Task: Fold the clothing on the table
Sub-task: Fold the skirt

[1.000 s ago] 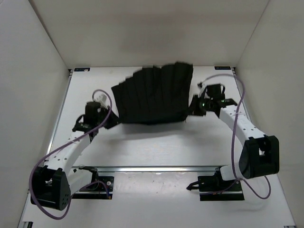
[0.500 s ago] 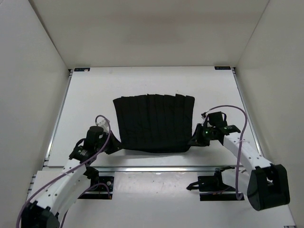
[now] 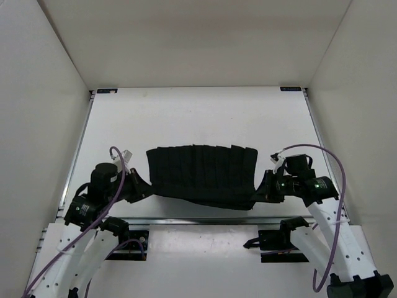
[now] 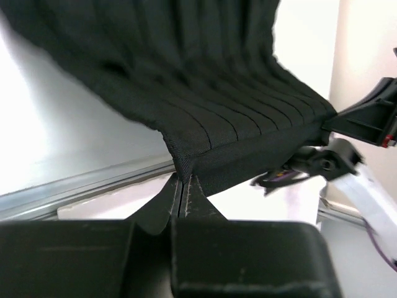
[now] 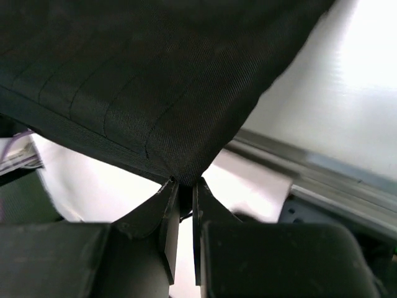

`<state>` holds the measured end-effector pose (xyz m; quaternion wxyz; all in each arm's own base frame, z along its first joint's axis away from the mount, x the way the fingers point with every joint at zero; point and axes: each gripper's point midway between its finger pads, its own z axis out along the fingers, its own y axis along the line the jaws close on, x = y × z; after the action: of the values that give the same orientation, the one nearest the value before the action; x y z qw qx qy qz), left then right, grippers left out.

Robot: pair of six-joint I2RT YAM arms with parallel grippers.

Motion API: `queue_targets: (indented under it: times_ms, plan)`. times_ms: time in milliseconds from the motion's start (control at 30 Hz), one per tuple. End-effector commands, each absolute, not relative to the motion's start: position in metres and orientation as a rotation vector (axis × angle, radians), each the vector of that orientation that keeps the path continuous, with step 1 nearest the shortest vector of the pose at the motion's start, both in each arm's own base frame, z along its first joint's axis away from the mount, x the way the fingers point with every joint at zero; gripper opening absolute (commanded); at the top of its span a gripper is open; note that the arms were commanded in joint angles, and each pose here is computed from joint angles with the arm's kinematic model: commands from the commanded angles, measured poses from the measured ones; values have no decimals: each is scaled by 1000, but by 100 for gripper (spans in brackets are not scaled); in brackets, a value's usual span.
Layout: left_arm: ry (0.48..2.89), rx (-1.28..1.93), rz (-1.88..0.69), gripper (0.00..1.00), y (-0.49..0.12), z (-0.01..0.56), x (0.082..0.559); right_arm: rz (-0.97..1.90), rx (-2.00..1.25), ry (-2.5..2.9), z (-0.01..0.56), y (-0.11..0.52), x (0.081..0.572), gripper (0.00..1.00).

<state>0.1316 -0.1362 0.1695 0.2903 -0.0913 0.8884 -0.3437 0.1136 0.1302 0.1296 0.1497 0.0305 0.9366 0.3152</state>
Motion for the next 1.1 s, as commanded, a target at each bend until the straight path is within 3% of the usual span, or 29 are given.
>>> queue_targets:
  times_ms: [0, 133, 400, 667, 700, 767, 800, 900, 1067]
  plan:
    - [2361, -270, -717, 0, -107, 184, 141, 620, 96, 2751, 136, 94, 102, 0]
    - [2342, -227, -713, 0, -115, 191, 162, 579, 70, 2727, 147, 92, 128, 0]
    - [2355, -250, -623, 0, -107, 155, 232, 779, -2, 2672, 152, 123, 210, 0]
    - [2338, -358, -525, 0, -92, 129, 305, 915, 41, 2557, 151, 134, 331, 0]
    - [2328, -367, -518, 5, -91, 126, 318, 967, 33, 2568, 143, 139, 338, 11]
    - [2293, -382, -556, 57, -92, 127, 350, 977, 36, 2430, 159, 138, 383, 34]
    - [2243, -371, -619, 64, -96, 145, 371, 962, 47, 2337, 170, 132, 404, 43]
    - [2219, -383, -661, 76, -97, 161, 392, 853, 123, 2259, 188, 113, 415, 52]
    - [2262, -358, -643, 83, -100, 158, 362, 676, 258, 2326, 168, 87, 380, 56]
